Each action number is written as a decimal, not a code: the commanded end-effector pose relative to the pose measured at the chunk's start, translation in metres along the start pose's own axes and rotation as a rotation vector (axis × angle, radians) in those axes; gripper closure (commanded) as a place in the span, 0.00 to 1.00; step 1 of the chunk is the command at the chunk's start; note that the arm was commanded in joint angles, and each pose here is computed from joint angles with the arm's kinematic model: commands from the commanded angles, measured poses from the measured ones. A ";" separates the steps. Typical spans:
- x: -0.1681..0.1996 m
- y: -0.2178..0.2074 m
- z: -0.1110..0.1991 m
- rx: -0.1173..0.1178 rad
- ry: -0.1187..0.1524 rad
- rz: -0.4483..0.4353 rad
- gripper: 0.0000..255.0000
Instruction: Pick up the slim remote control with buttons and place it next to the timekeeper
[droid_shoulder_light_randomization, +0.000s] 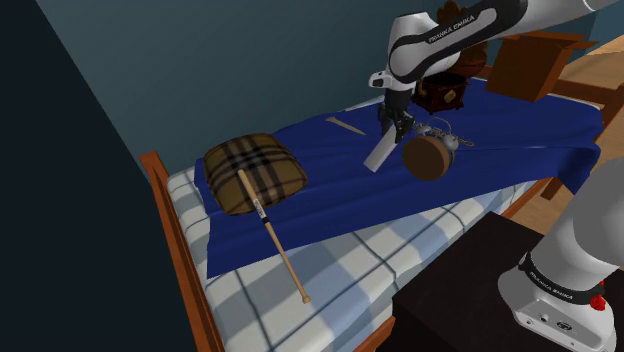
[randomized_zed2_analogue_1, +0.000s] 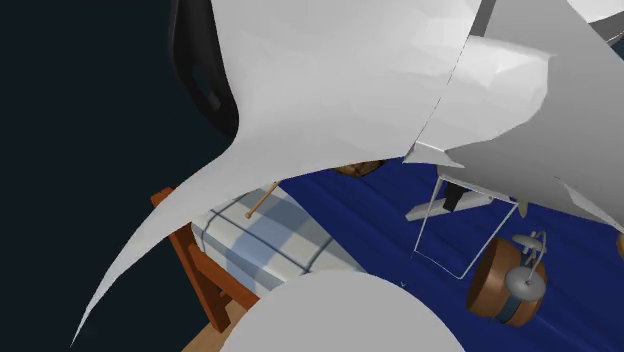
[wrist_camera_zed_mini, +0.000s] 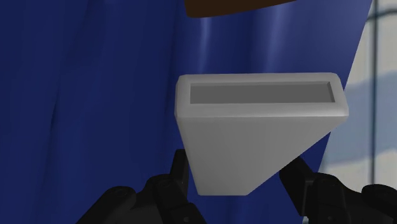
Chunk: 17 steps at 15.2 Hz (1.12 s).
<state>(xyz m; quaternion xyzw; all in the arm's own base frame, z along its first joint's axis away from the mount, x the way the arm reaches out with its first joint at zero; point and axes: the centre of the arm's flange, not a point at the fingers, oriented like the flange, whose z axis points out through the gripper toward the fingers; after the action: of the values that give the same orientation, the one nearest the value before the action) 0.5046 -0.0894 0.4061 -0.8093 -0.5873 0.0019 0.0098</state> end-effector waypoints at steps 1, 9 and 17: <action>0.001 0.000 0.010 -0.001 0.000 0.000 1.00; 0.000 0.001 0.052 -0.001 0.000 0.000 1.00; 0.000 0.002 0.095 -0.001 0.000 0.000 1.00</action>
<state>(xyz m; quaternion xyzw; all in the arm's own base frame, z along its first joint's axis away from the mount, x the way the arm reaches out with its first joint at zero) 0.5043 -0.0900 0.3178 -0.8102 -0.5861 0.0007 0.0084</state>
